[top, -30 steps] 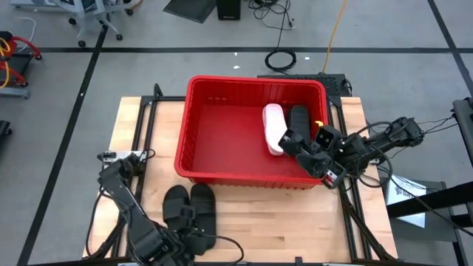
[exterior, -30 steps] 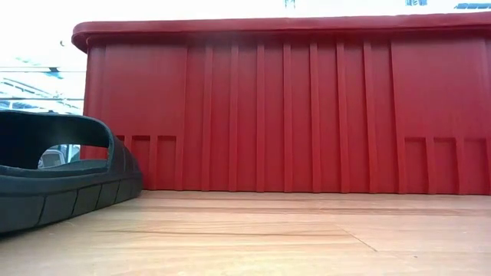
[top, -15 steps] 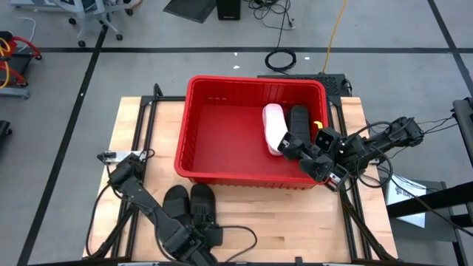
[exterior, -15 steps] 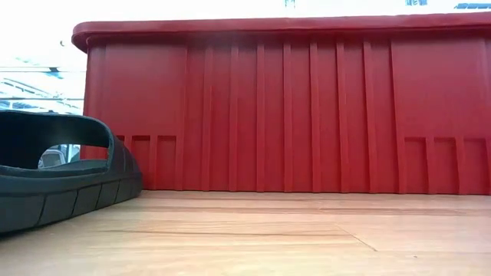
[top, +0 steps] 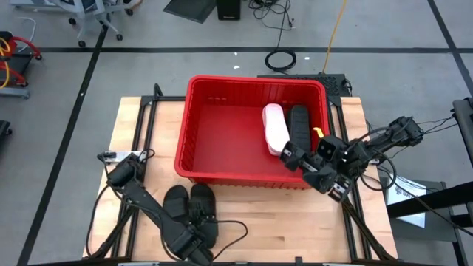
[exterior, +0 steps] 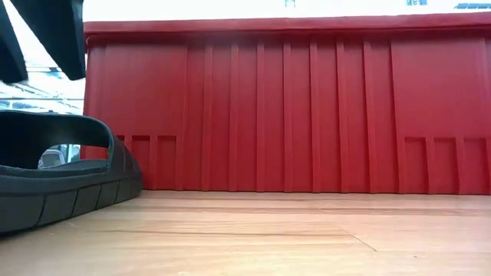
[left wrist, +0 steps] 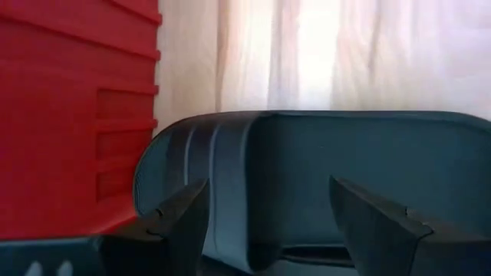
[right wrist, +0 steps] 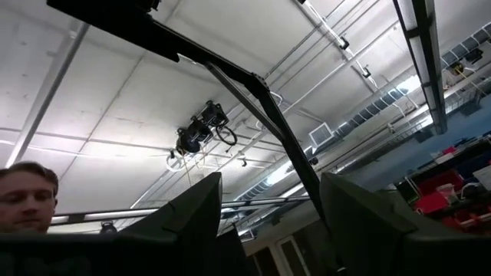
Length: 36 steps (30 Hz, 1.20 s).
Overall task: Pick and place slides into bin
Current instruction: Put the black slide into the red container
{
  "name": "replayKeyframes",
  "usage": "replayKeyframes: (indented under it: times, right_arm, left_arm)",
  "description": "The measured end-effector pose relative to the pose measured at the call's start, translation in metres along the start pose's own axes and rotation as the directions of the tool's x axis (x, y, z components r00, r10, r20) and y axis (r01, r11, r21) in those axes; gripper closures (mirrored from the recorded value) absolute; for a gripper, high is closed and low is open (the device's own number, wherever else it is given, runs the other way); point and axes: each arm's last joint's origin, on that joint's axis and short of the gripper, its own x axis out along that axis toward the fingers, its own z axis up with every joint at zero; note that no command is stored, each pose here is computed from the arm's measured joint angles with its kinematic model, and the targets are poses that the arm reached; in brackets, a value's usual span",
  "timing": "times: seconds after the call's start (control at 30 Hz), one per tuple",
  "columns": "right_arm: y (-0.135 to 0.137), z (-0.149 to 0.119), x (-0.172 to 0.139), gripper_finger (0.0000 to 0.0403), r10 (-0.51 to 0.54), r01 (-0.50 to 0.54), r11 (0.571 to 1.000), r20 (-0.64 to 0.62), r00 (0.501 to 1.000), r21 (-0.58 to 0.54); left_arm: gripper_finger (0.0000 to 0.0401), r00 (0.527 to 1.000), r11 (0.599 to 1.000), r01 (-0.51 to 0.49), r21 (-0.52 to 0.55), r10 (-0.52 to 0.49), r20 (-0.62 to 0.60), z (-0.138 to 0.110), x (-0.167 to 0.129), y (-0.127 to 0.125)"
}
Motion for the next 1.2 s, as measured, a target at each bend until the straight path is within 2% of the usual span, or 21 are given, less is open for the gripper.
replayKeyframes:
  times: [0.53, 0.77, 0.9, 1.2]
  right_arm:
    - [-0.001, -0.001, 0.000, 0.0192, -0.007, 0.007, 1.000, -0.008, 1.000, -0.005]
    - [-0.001, -0.001, 0.000, 0.0192, -0.008, 0.007, 1.000, -0.009, 1.000, -0.005]
    - [-0.001, -0.001, 0.000, 0.0192, -0.008, 0.008, 1.000, -0.009, 1.000, -0.005]
    - [-0.001, -0.002, 0.000, 0.0192, -0.015, 0.015, 1.000, -0.022, 1.000, -0.010]
  left_arm:
    - [0.0144, 0.989, 0.993, -0.107, -0.059, 0.100, -0.105, -0.009, 0.056, 0.018]
    - [0.0151, 0.984, 0.989, -0.124, -0.084, 0.112, -0.135, -0.008, 0.064, 0.025]
    - [0.0200, 0.984, 0.988, -0.125, -0.086, 0.113, -0.137, -0.007, 0.065, 0.026]
    - [0.0366, 0.984, 0.990, -0.109, -0.090, 0.095, -0.150, -0.006, 0.065, 0.026]
